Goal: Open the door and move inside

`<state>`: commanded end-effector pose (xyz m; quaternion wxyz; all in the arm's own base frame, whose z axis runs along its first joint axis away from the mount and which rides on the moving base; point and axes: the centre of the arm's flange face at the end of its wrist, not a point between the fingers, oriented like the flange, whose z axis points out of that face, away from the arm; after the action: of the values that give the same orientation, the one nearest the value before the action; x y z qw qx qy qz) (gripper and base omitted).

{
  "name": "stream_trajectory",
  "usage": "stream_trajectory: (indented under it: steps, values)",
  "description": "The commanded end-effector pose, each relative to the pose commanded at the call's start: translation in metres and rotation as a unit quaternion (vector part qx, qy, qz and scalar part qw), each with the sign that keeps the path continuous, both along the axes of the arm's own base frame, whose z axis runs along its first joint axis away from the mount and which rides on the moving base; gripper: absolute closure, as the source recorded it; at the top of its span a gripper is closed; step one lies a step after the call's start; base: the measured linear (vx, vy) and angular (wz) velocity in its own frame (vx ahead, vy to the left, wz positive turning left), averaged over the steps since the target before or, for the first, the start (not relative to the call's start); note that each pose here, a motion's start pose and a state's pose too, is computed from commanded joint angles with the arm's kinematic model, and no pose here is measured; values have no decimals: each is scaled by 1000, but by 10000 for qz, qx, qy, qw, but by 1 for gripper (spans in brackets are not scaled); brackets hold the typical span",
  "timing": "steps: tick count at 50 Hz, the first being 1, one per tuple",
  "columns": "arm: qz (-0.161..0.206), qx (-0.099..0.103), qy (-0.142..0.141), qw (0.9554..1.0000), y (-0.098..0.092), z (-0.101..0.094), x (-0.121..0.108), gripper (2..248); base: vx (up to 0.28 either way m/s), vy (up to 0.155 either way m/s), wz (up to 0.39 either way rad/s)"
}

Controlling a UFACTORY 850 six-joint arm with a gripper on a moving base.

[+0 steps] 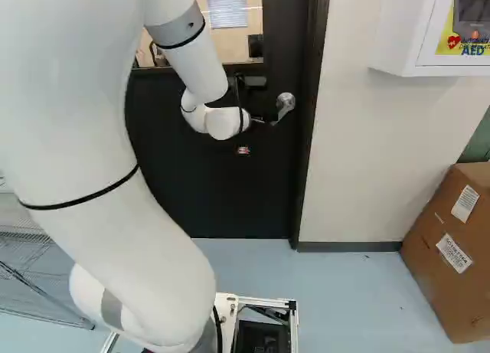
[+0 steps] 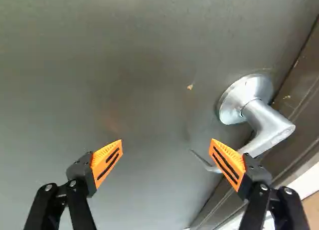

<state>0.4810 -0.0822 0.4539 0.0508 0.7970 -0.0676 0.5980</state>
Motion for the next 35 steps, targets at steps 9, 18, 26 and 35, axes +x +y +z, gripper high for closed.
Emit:
stream_trajectory:
  steps: [9, 18, 26, 35]
  values:
    - [-62, 16, 88, 9999, -8, -10, 10, 3, 0, 0, 0]
    - [-72, 33, 182, 9998, -10, -20, 13, 3, 0, 0, 0]
    - [-73, 48, 270, 9996, -10, -29, 14, 3, 0, 0, 0]
    - [-73, 65, 364, 9993, -10, -39, 15, 3, 0, 0, 0]
